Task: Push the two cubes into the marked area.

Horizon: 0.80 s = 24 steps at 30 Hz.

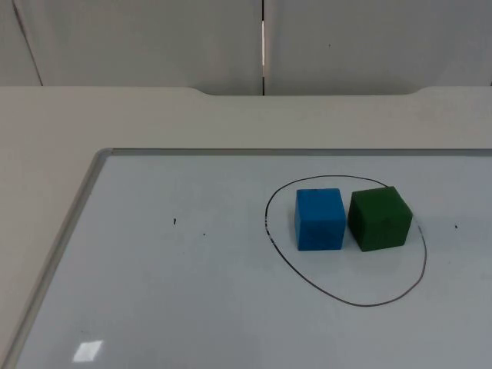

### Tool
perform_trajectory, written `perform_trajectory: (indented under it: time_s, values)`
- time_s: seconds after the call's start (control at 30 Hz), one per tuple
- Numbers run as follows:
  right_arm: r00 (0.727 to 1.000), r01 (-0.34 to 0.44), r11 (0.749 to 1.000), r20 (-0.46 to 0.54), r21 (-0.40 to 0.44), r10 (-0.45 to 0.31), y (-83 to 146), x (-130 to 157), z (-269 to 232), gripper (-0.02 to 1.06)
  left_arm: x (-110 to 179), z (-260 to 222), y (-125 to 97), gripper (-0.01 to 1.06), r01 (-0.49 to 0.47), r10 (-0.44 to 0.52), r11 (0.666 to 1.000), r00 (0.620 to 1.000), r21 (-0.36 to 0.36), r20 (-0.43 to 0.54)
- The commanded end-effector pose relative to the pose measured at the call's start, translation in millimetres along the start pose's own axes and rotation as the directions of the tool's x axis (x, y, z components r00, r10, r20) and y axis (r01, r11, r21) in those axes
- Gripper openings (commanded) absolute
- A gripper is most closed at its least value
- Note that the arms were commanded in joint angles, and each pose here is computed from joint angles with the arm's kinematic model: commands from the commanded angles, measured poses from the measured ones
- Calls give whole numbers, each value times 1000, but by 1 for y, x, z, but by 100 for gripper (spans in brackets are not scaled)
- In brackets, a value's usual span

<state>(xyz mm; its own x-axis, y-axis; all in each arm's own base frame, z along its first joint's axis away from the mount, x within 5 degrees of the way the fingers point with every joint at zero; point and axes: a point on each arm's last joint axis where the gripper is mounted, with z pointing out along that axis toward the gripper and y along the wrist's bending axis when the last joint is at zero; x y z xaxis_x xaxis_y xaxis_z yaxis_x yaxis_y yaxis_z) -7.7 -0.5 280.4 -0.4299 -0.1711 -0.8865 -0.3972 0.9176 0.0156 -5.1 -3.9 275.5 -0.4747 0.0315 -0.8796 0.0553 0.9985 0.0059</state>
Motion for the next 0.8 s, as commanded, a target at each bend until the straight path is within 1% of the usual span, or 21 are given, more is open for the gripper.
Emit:
perform_trajectory:
  time_s: [0.0,0.1,0.27,0.3,0.37,0.4,0.57,0.6,0.7,0.77]
  values:
    - [1000,0,1000,7,3,0,0,0,0,105,1,1,-1,105,9,-9,1000,1000,2,3]
    - [1000,-2,1000,7,7,2,0,0,0,105,1,1,-1,105,9,-9,1000,1000,2,3]
    - [999,-34,997,9,69,34,0,0,0,105,1,1,-1,105,9,-9,1000,1000,2,3]
    - [999,-53,993,12,105,52,1,0,0,105,1,1,-1,105,9,-9,1000,1000,2,3]
    - [997,-77,986,15,150,76,1,0,0,105,1,1,-1,105,9,-9,1000,1000,2,3]
    - [997,-77,986,15,150,76,1,0,0,105,1,1,-1,105,9,-9,1000,1000,2,3]
    - [992,-130,959,29,251,127,2,-1,1,105,1,1,-1,105,9,-9,1000,1000,2,3]
    - [992,-130,959,29,251,127,2,-1,1,105,1,1,-1,105,9,-9,1000,1000,2,3]
    - [988,-155,942,37,298,151,2,-1,1,105,1,1,-1,105,9,-9,1000,1000,2,3]
    - [987,-161,937,39,309,156,2,-1,1,105,1,1,-1,105,9,-9,1000,1000,2,3]
